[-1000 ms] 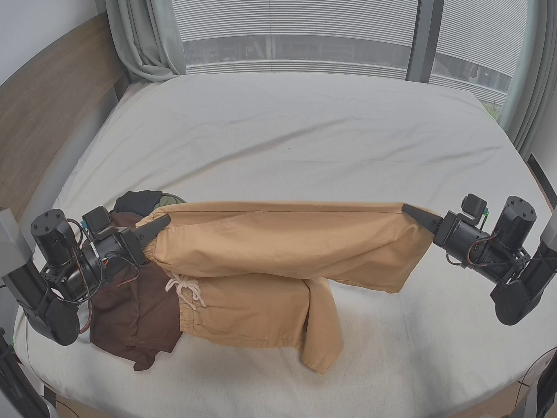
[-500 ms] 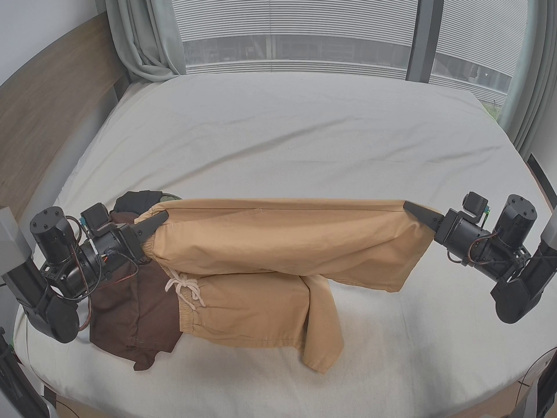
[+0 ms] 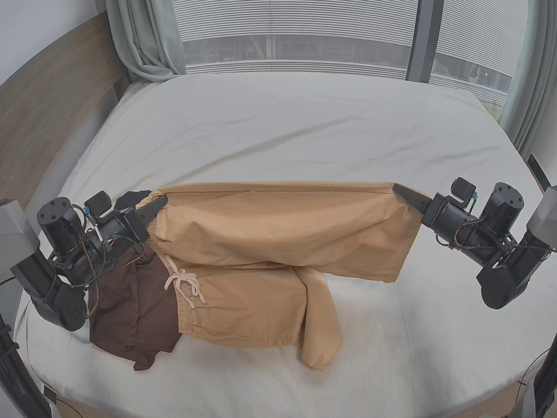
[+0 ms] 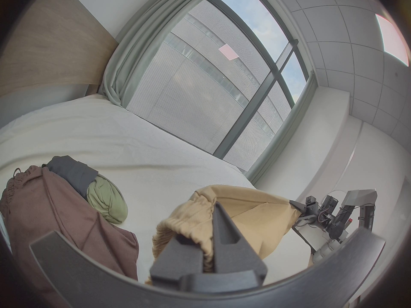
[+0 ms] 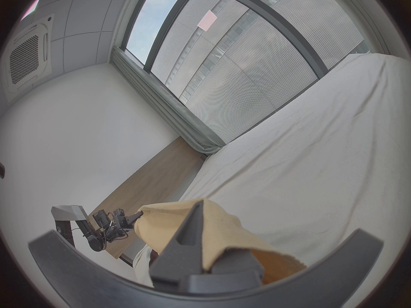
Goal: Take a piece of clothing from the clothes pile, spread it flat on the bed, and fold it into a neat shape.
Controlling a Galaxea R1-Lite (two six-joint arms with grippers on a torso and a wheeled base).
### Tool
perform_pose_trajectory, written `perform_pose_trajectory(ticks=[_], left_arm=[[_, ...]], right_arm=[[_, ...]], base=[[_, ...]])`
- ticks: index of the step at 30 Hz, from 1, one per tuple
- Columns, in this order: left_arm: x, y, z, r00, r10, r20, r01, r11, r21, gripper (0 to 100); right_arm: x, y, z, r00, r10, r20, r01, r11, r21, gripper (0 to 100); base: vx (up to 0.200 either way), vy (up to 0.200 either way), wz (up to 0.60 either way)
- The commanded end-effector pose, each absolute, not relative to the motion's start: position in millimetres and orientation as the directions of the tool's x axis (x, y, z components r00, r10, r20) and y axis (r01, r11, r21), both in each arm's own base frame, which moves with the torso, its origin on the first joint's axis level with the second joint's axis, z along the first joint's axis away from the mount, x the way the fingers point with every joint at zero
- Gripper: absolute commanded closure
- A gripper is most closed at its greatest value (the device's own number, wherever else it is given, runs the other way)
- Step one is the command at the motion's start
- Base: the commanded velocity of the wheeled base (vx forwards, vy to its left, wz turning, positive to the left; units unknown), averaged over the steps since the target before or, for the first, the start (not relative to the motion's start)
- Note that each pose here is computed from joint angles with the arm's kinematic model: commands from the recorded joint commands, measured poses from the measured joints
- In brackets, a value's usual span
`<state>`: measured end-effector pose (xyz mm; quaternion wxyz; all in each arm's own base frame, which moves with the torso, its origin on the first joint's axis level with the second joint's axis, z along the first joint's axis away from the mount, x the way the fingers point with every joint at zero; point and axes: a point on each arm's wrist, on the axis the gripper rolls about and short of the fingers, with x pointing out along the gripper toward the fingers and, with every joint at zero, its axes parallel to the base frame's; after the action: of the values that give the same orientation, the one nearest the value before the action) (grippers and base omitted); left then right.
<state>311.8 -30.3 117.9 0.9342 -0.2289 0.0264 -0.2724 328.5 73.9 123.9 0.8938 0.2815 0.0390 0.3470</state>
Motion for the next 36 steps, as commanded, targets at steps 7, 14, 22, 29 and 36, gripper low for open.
perform_pose_trajectory(ticks=[7, 14, 22, 29, 36], left_arm=[[344.4, -34.9, 100.7, 0.871, -0.485, 0.075, 0.462, 0.76, -0.457, 100], [359.5, -37.6, 94.2, 0.87, -0.486, 0.085, 0.467, 0.755, -0.46, 100], [381.2, -41.9, 80.8, 0.886, -0.455, 0.094, 0.444, 0.769, -0.46, 100], [397.8, -44.2, 72.3, 0.892, -0.439, 0.11, 0.438, 0.774, -0.457, 100], [413.8, -44.8, 72.2, 0.902, -0.404, 0.152, 0.426, 0.773, -0.47, 100]], right_arm=[[362.2, 72.8, 101.8, 0.773, 0.626, 0.1, -0.57, 0.616, 0.544, 100], [383.4, 71.0, 93.5, 0.781, 0.615, 0.107, -0.565, 0.623, 0.541, 100], [400.6, 73.0, 85.6, 0.781, 0.614, 0.111, -0.567, 0.624, 0.539, 100], [419.1, 75.9, 75.7, 0.781, 0.613, 0.123, -0.573, 0.623, 0.534, 100], [436.3, 77.8, 64.6, 0.784, 0.609, 0.118, -0.566, 0.625, 0.537, 100]], base=[[0.0, 0.0, 0.0], [0.0, 0.0, 0.0], [0.0, 0.0, 0.0], [0.0, 0.0, 0.0], [0.0, 0.0, 0.0]])
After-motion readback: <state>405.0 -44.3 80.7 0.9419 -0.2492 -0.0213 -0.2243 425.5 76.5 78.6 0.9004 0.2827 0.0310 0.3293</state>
